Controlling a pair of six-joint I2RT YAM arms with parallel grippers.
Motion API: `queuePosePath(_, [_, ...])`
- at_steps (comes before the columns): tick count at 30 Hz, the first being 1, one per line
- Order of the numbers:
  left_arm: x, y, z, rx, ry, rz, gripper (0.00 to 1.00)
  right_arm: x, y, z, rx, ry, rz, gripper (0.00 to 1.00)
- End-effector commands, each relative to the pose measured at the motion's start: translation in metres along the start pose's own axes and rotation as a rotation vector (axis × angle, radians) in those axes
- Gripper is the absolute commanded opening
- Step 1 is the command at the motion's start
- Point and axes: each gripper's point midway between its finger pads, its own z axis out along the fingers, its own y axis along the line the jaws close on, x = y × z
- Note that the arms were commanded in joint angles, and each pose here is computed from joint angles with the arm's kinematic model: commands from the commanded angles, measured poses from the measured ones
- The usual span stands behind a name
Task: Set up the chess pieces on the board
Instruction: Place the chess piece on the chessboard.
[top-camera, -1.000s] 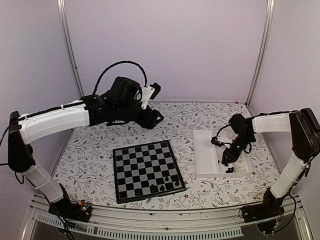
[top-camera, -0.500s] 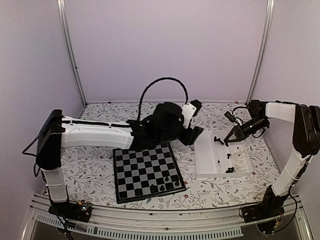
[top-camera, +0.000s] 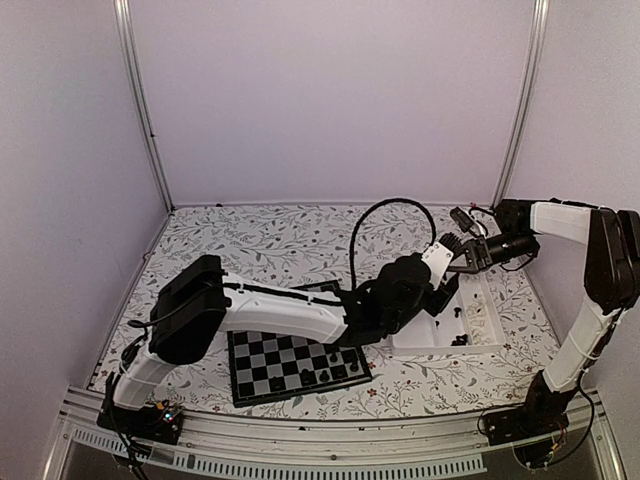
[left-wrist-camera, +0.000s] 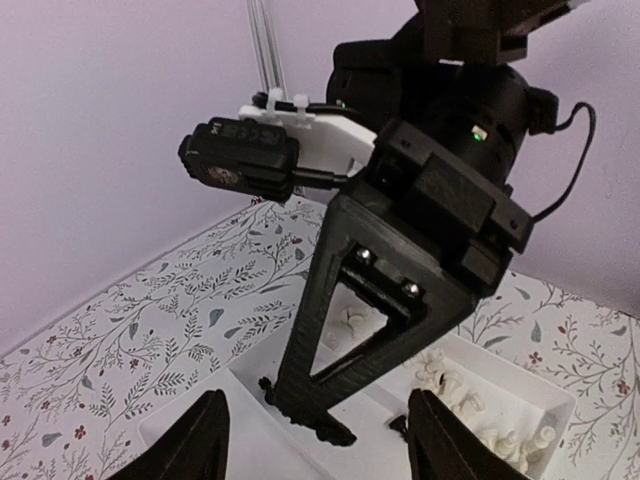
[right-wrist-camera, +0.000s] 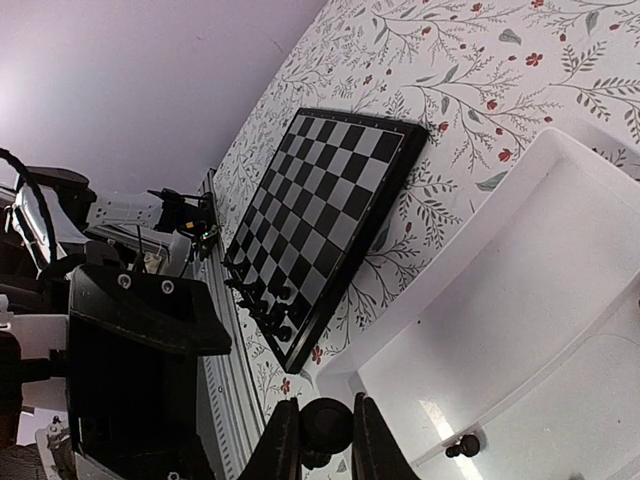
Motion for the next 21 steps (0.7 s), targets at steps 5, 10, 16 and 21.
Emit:
queuePosePath(5, [-0.014,0.010,0.013,-0.073,-0.033,-0.076,0.60,-0.012,0.026,-0.006,-0.072,-0.058,-0.054,0.10])
queuePosePath(10, [-0.005,0.008,0.016,-0.069,-0.011,-0.093,0.59,-0.013,0.030,-0.007,-0.081,-0.065,-0.063,0.10])
queuePosePath(16, [0.007,0.002,0.019,-0.051,0.020,-0.104,0.57,-0.013,0.032,-0.007,-0.084,-0.066,-0.067,0.10])
queuePosePath(21, [0.012,0.004,0.022,-0.063,0.032,-0.114,0.52,-0.013,0.032,-0.007,-0.086,-0.070,-0.070,0.10])
